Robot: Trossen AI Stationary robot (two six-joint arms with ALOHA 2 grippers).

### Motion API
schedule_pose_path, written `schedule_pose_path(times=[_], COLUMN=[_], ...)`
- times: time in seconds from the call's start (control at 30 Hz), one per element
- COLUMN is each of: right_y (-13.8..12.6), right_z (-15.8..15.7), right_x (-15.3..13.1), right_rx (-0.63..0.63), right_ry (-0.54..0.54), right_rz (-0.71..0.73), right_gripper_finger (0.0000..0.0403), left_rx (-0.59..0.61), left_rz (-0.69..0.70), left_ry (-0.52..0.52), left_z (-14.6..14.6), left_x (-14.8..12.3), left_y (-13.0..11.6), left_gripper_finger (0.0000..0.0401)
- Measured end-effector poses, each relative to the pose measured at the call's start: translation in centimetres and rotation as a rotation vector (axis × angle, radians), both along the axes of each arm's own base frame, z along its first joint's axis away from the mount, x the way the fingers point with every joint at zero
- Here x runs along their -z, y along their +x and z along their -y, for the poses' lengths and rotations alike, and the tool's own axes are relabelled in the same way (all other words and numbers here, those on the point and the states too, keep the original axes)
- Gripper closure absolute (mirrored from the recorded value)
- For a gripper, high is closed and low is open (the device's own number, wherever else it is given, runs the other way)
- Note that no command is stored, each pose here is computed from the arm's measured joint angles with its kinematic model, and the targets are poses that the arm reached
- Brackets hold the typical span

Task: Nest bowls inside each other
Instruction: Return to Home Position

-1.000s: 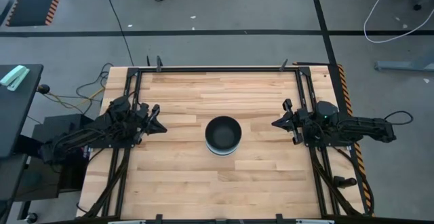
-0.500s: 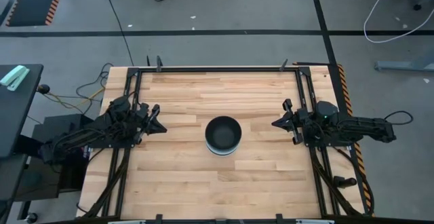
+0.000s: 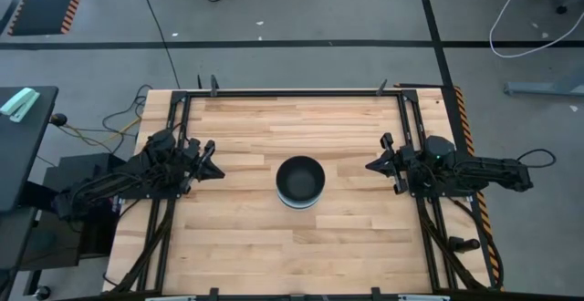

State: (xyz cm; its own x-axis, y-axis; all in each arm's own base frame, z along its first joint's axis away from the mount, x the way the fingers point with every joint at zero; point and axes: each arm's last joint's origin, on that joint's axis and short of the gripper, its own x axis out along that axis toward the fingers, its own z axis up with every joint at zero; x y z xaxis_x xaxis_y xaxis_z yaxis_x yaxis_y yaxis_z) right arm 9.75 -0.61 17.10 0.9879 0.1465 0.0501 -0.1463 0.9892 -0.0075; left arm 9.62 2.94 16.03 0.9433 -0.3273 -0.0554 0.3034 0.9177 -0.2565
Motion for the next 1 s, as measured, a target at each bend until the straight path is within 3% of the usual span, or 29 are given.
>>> schedule_pose_path(times=[1.0], right_y=[0.0], right_z=[0.0], right_x=[0.0], right_rx=[0.0], right_ry=[0.0], right_rz=[0.0], right_gripper_finger=[0.0385], left_rx=[0.0], left_rz=[0.0], left_ry=[0.0], left_z=[0.0], left_x=[0.0], left_y=[0.0], left_gripper_finger=[0.0374])
